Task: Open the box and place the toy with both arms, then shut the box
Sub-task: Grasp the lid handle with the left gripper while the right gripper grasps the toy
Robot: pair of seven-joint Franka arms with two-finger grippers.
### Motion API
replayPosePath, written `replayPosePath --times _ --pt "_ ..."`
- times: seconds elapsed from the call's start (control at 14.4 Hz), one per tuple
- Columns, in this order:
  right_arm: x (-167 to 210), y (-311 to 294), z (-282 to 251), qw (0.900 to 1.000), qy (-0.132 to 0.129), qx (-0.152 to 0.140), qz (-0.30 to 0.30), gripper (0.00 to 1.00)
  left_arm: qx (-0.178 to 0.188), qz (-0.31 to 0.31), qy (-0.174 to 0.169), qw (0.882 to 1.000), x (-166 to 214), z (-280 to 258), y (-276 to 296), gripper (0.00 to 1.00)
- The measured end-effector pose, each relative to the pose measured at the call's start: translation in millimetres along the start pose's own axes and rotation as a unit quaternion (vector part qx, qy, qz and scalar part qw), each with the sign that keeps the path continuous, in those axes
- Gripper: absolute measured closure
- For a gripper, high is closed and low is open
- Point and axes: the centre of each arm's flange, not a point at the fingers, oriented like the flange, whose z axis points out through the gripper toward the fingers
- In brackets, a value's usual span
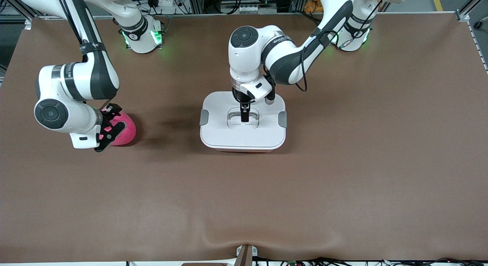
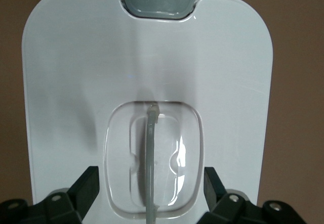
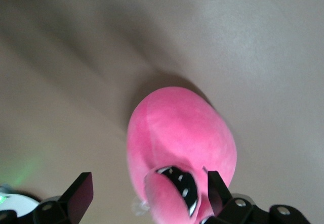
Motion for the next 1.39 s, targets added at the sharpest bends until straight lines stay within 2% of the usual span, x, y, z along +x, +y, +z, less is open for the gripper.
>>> replayPosePath --times 0.14,0.56,0.63,0.7,0.77,0.84,0.91,0.98,1.11,1.18,1.39 --pt "-14.8 6.3 22.0 1.000 0.007 0.001 -0.021 0.00 0.002 -0.007 0.000 1.000 -1.5 2.2 -1.7 0.10" --pt "-33.9 4.2 49.7 0.999 -0.005 0.024 -0.031 0.00 -0.013 -0.013 0.001 1.000 -7.3 14.1 -4.6 0.22" --pt "-34.2 5.0 48.7 0.999 -0.003 0.022 -0.031 0.09 -0.012 -0.013 0.001 1.000 -7.4 15.0 -4.6 0.22" --pt "-34.8 6.6 46.9 0.999 0.001 0.018 -0.029 0.19 -0.012 -0.013 0.002 1.000 -7.4 15.6 -4.6 0.28" --pt "-36.0 8.7 44.3 1.000 0.004 0.015 -0.027 0.30 -0.012 -0.013 0.002 1.000 -7.4 16.0 -4.7 0.28" --pt "-37.6 10.5 42.1 1.000 0.007 0.013 -0.025 0.39 -0.012 -0.013 0.002 1.000 -7.4 16.6 -4.8 0.34" --pt "-39.0 12.0 40.8 1.000 0.008 0.012 -0.023 0.52 -0.012 -0.012 0.003 1.000 -7.4 17.3 -4.8 0.40" --pt "-39.8 13.0 40.3 1.000 0.009 0.011 -0.022 0.61 -0.012 -0.012 0.003 1.000 -7.5 17.7 -4.9 0.40" --pt "-39.4 14.3 39.4 1.000 0.013 0.007 -0.022 0.78 -0.013 -0.010 0.004 1.000 -8.1 17.8 -5.7 0.57" --pt "-38.4 15.6 37.4 1.000 0.018 0.002 -0.022 0.81 -0.013 -0.009 0.004 1.000 -8.6 17.8 -6.2 0.62" --pt "-33.8 28.0 5.1 0.999 0.043 -0.030 -0.015 0.87 -0.014 -0.008 0.003 1.000 -9.3 17.7 -7.0 0.66"
